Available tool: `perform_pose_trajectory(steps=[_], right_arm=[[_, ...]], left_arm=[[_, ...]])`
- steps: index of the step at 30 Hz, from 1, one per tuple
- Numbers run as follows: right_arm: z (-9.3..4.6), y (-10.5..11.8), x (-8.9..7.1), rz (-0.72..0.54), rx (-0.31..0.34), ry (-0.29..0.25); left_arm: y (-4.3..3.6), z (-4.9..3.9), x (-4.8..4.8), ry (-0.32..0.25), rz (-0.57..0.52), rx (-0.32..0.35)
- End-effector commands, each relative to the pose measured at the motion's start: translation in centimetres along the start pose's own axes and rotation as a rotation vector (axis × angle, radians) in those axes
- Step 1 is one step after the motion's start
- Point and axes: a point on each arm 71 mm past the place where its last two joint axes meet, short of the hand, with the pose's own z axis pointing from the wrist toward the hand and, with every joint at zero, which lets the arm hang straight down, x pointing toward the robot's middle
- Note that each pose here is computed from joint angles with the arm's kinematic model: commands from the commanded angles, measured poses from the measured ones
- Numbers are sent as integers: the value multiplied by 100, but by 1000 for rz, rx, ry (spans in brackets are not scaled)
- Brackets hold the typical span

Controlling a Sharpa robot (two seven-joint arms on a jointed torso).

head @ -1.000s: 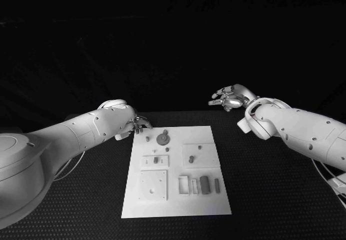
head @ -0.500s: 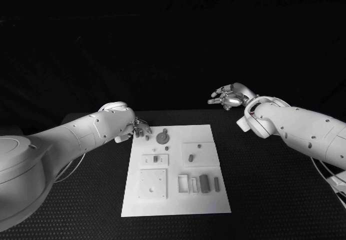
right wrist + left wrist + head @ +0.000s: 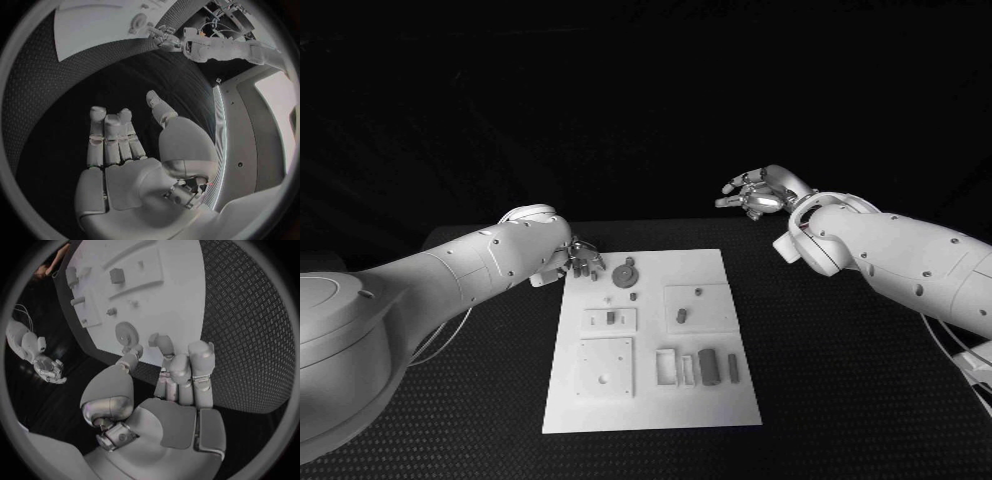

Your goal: Assemble the parts on the task board

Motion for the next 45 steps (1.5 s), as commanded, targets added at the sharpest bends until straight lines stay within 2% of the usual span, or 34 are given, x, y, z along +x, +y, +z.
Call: perform_pose_trajectory(steps=[1, 27, 45], right_arm=[[2, 9, 8, -1, -6, 8], [12, 13, 18, -1, -6, 11], [17, 17, 26, -1, -5, 13]], left_arm=[[-30, -1, 25, 24, 3, 18], [9, 1, 19, 33, 7, 17], [6, 1, 23, 38, 9, 20]])
